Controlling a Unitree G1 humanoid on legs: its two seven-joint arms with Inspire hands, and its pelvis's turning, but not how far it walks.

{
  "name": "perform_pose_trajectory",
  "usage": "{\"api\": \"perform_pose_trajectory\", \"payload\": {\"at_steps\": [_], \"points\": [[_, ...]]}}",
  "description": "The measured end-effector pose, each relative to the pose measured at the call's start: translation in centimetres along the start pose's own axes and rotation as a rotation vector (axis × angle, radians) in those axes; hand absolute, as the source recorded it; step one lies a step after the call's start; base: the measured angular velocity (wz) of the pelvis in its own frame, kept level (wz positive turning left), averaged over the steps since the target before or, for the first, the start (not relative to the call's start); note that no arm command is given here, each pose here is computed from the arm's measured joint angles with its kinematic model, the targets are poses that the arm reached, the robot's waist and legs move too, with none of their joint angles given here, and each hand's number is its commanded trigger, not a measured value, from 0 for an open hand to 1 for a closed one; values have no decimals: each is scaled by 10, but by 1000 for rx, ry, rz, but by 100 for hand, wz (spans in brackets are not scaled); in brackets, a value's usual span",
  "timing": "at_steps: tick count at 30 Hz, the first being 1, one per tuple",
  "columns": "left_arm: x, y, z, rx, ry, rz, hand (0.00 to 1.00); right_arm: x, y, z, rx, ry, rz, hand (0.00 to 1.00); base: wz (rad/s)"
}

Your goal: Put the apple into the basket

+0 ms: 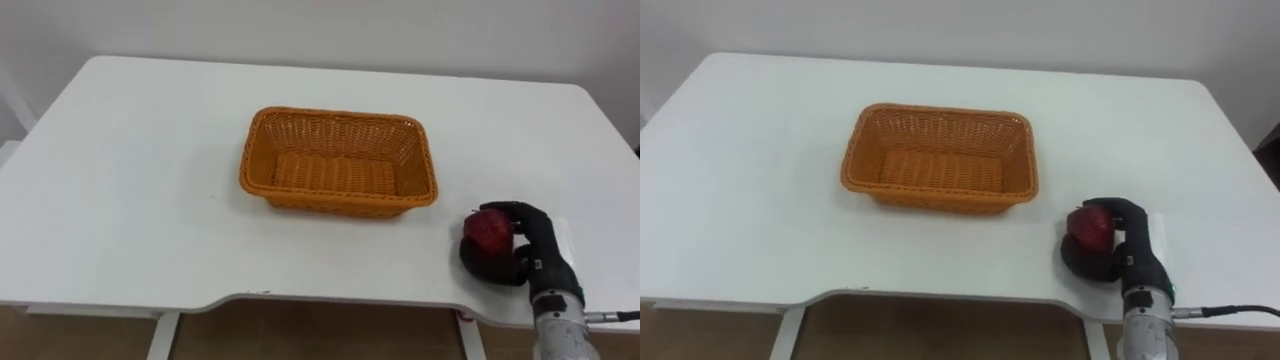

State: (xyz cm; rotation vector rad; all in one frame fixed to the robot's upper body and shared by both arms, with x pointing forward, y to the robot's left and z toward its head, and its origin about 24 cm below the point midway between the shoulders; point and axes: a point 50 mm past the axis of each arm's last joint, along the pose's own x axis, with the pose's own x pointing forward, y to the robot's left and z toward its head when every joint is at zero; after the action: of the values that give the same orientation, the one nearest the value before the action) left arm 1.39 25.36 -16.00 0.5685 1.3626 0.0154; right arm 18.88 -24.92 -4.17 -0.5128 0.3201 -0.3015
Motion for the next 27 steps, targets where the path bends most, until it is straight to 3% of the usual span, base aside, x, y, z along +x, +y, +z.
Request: {"api": "perform_pose_trajectory", "payload": {"at_steps": [10, 18, 27], "points": [[1, 1, 3, -11, -9, 2, 0, 4, -9, 15, 62, -51, -83, 100, 0], [0, -1, -2, -8, 4, -2, 0, 2, -24, 75, 98, -315, -168, 100, -4], [-1, -3, -2, 2, 3, -12, 0, 2, -24, 81, 98, -331, -157, 100, 0]]}}
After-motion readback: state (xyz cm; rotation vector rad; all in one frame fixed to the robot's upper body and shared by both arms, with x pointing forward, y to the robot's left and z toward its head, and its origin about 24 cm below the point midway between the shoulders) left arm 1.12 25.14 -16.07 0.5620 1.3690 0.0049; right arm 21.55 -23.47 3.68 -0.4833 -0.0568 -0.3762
